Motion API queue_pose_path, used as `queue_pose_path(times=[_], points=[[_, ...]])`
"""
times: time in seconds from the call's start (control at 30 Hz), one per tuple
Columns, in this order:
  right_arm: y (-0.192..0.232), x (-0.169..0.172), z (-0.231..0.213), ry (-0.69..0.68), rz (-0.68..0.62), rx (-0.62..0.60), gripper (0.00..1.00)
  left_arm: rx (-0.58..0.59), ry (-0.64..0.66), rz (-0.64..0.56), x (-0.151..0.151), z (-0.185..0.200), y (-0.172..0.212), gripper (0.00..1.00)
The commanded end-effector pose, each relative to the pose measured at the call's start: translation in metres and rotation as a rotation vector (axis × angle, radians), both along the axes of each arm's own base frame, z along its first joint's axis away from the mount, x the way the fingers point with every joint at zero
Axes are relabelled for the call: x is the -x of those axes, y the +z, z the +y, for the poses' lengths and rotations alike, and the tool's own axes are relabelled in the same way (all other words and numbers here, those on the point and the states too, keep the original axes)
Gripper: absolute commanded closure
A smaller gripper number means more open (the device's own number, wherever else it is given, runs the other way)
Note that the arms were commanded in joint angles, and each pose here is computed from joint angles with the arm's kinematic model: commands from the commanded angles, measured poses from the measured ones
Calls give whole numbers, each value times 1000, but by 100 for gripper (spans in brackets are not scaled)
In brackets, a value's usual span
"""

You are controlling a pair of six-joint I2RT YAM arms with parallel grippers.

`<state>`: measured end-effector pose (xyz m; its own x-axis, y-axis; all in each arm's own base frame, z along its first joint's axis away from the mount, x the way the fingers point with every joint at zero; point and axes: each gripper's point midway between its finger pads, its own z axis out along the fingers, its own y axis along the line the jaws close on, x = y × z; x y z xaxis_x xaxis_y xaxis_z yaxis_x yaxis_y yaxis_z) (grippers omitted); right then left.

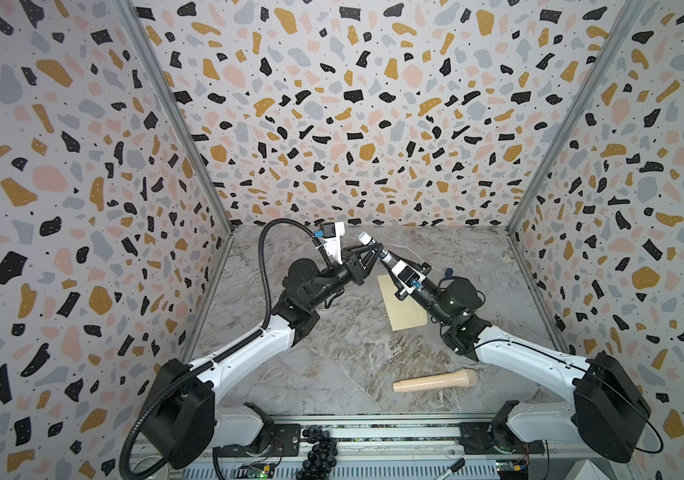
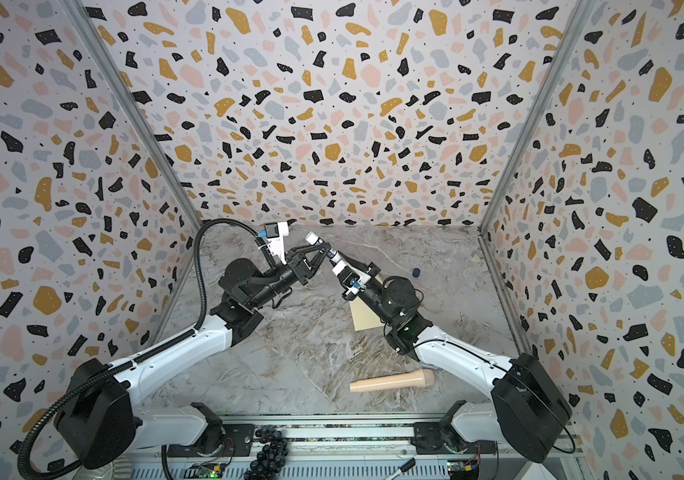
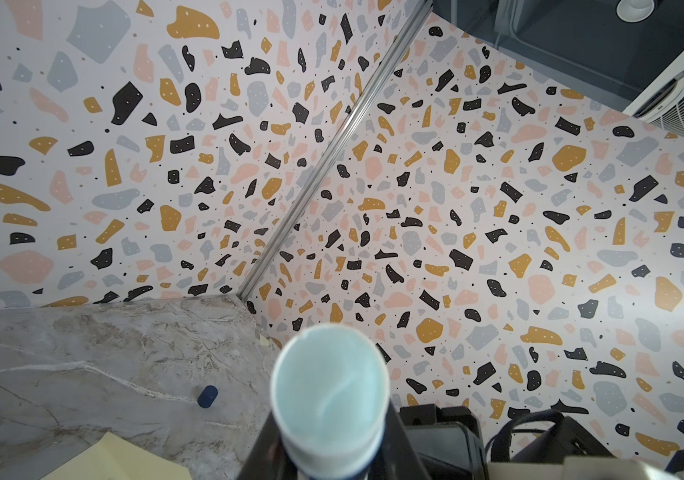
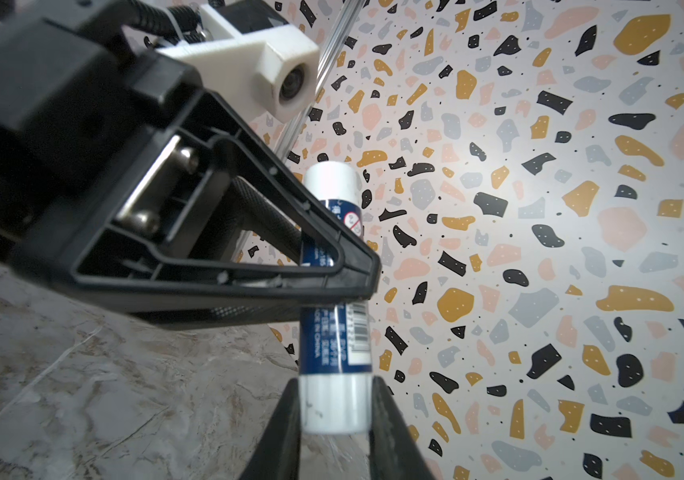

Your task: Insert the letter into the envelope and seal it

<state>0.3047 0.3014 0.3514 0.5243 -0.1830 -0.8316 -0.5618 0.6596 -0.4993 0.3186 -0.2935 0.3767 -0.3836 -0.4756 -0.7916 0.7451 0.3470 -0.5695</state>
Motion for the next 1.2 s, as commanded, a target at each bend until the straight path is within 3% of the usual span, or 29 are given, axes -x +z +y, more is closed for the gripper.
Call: queue_pose_path(times=[0.0, 0.23, 0.37, 0.7, 0.8, 0.87, 1.03, 1.1, 1.17], points=[[32, 16, 1, 203, 75, -87, 99, 16, -40, -108, 11, -4, 30, 100], [31, 40, -8, 715, 398, -131, 100, -51, -74, -227, 25, -7, 30, 100], [27, 53, -4, 918, 548, -106, 100, -81, -70, -285, 32, -5, 32, 100], [20, 56, -1, 1012, 660, -76, 100, -97, -71, -315, 38, -3, 32, 100], [20, 48, 0, 950, 633, -100, 92, -90, -45, -293, 33, -1, 32, 100], [20, 38, 0, 834, 555, -120, 76, -68, -6, -256, 26, 3, 34, 100], [19, 9, -5, 307, 220, -71, 40, -17, 76, -134, 7, 12, 33, 100], [18, 4, -11, 128, 91, -44, 35, 8, 66, -125, 8, 12, 36, 100], [20, 5, -16, 36, 22, -33, 35, 35, 54, -123, 10, 12, 40, 100]])
